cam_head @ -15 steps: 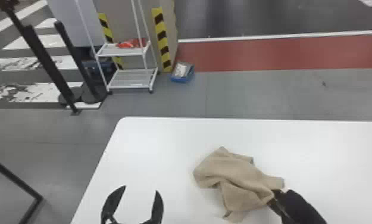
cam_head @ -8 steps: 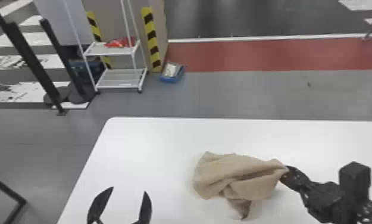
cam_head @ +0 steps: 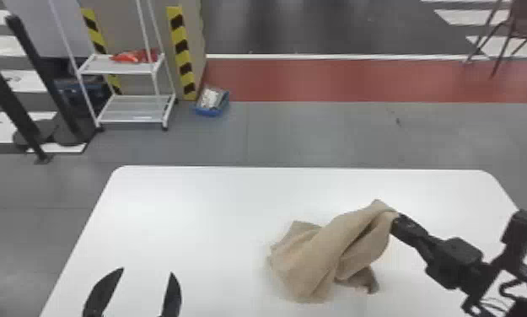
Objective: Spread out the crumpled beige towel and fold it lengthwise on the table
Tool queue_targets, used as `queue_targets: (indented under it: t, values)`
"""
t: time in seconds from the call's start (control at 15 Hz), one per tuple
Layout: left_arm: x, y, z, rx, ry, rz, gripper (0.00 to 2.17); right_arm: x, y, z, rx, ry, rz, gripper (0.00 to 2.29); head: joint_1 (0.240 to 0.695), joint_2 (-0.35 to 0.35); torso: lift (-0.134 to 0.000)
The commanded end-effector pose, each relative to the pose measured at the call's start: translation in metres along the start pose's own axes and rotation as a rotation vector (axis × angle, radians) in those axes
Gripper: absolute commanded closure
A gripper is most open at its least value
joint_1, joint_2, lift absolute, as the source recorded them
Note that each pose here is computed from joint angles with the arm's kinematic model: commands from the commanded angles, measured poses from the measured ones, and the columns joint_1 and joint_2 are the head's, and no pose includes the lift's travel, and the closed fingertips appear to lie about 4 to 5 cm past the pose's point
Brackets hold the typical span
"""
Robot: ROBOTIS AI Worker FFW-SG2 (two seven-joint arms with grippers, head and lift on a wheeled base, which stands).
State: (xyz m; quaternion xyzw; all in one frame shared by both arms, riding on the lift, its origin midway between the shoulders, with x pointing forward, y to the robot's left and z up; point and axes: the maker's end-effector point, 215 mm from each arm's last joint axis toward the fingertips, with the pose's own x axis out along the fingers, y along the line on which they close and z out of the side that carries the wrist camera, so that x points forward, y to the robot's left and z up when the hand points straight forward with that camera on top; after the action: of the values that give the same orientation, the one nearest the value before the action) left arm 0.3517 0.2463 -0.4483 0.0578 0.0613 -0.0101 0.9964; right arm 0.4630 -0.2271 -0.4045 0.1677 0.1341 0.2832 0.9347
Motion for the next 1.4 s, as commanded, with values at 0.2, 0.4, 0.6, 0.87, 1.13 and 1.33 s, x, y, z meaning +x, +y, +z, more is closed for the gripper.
queue_targets:
  t: [0.2, 0.4, 0.6, 0.87, 1.13, 1.33]
  values:
    - [0.000, 0.003, -0.002, 0.000, 0.004, 0.005, 0.14, 0.015, 0.058, 0.077, 0.083, -0.243, 0.221, 1.69, 0.695, 0.042, 0.000]
    - [0.002, 0.005, -0.001, 0.000, 0.001, 0.009, 0.14, 0.059, 0.123, 0.068, 0.027, -0.179, 0.370, 1.69, 0.695, 0.089, 0.000]
    - [0.001, 0.007, -0.005, -0.001, 0.009, 0.013, 0.14, 0.114, 0.174, 0.023, -0.067, -0.021, 0.448, 1.68, 0.695, 0.199, 0.000]
    - [0.003, 0.011, -0.005, -0.006, 0.006, 0.020, 0.14, 0.155, 0.192, -0.043, -0.218, 0.116, 0.449, 0.44, 0.695, 0.306, 0.000]
    - [0.006, 0.009, -0.005, -0.006, 0.006, 0.016, 0.14, 0.176, 0.178, -0.080, -0.299, 0.205, 0.364, 0.00, 0.695, 0.350, 0.000]
    - [0.007, 0.007, -0.005, -0.008, 0.004, 0.013, 0.14, 0.185, 0.168, -0.087, -0.361, 0.226, 0.283, 0.02, 0.695, 0.350, 0.000]
